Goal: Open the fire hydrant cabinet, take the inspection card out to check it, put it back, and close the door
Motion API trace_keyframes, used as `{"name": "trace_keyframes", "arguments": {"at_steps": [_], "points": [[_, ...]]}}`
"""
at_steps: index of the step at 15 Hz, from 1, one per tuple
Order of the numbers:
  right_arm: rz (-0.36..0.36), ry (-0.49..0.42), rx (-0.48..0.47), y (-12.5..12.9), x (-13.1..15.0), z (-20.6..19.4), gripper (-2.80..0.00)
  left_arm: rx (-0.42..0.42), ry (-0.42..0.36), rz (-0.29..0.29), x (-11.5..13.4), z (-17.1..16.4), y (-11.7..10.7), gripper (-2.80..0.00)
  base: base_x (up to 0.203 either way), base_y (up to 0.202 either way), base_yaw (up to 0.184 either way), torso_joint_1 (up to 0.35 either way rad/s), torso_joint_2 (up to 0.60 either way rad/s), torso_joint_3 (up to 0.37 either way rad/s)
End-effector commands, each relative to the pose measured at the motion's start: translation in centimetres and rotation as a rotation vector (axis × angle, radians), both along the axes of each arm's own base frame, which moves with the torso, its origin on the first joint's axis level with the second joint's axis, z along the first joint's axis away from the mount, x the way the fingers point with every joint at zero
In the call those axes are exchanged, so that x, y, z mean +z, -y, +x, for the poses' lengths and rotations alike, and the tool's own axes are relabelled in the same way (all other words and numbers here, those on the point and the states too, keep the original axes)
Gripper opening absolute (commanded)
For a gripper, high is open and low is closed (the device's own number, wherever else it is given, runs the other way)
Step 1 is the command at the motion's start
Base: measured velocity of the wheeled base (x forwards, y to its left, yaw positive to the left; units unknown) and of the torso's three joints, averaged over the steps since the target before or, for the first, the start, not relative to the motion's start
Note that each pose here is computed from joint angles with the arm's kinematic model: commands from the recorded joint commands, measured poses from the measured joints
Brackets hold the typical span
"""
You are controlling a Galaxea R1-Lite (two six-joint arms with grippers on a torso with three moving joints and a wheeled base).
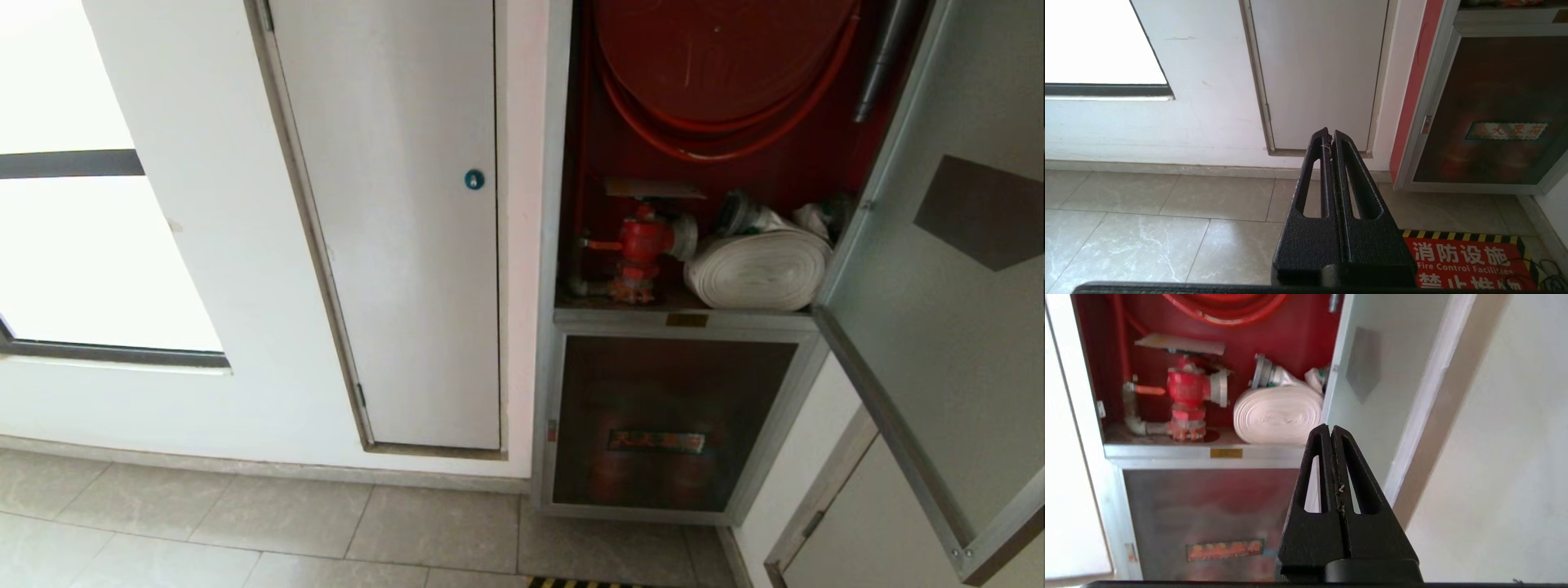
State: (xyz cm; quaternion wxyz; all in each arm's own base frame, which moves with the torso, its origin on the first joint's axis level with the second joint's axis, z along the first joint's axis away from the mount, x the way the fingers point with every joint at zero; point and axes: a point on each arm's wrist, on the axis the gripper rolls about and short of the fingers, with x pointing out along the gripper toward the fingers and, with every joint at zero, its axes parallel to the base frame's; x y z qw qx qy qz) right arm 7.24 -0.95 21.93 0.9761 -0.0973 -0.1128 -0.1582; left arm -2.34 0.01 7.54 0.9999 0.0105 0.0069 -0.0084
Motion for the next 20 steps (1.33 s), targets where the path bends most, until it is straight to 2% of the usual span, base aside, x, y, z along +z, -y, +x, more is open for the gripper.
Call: {"name": "trace_keyframes", "arguments": {"at_steps": [1, 3, 4, 7, 8, 12, 14, 15, 16, 17, 20], "points": [[-0.002, 0.049, -0.011, 0.0, 0.3, -1.1, -2.8, 0.0, 0.0, 0.0, 0.0, 0.0, 0.0, -2.8, 0.0, 0.0, 0.0, 0.0, 0.0, 0.0], [0.017, 0.094, -0.08, 0.1, 0.7, -2.0, -2.8, 0.0, 0.0, 0.0, 0.0, 0.0, 0.0, -2.8, 0.0, 0.0, 0.0, 0.0, 0.0, 0.0], [0.04, 0.107, -0.161, 0.3, 0.9, -2.2, -2.8, 0.0, 0.0, 0.0, 0.0, 0.0, 0.0, -2.8, 0.0, 0.0, 0.0, 0.0, 0.0, 0.0], [0.132, 0.139, -0.486, 0.9, 2.8, -2.0, -2.8, 0.0, 0.0, 0.001, 0.0, 0.0, 0.0, -2.8, 0.0, 0.0, 0.0, 0.0, 0.0, 0.0], [0.159, 0.127, -0.575, 1.1, 3.5, -1.2, -2.8, 0.0, 0.0, 0.0, 0.0, 0.0, 0.0, -2.8, 0.0, 0.0, 0.0, 0.0, 0.0, 0.0], [0.193, 0.068, -0.776, 2.1, 5.4, 3.4, -2.8, 0.0, 0.0, 0.001, 0.0, 0.0, 0.0, -2.8, 0.0, 0.0, 0.0, 0.0, 0.0, 0.0], [0.194, 0.076, -0.922, 4.1, 6.3, 4.8, -2.8, 0.0, 0.0, 0.002, 0.0, 0.0, 0.0, -2.8, 0.0, 0.0, 0.0, 0.0, 0.0, 0.0], [0.198, 0.086, -0.966, 5.2, 6.8, 5.8, -2.8, 0.0, 0.0, 0.002, 0.0, 0.0, 0.0, -2.8, 0.0, 0.0, 0.0, 0.0, 0.0, 0.0], [0.205, 0.106, -0.967, 5.9, 7.3, 6.5, -2.8, 0.0, 0.0, 0.001, 0.0, 0.0, 0.0, -2.8, 0.0, 0.0, 0.0, 0.0, 0.0, 0.0], [0.199, 0.112, -0.927, 6.1, 7.5, 6.8, -2.8, 0.0, 0.0, 0.002, 0.0, 0.0, 0.0, -2.8, 0.0, 0.0, 0.0, 0.0, 0.0, 0.0], [0.156, 0.088, -0.713, 5.7, 7.2, 7.5, -2.8, 0.0, 0.0, 0.002, 0.0, 0.0, 0.0, -2.8, 0.0, 0.0, 0.0, 0.0, 0.0, 0.0]]}}
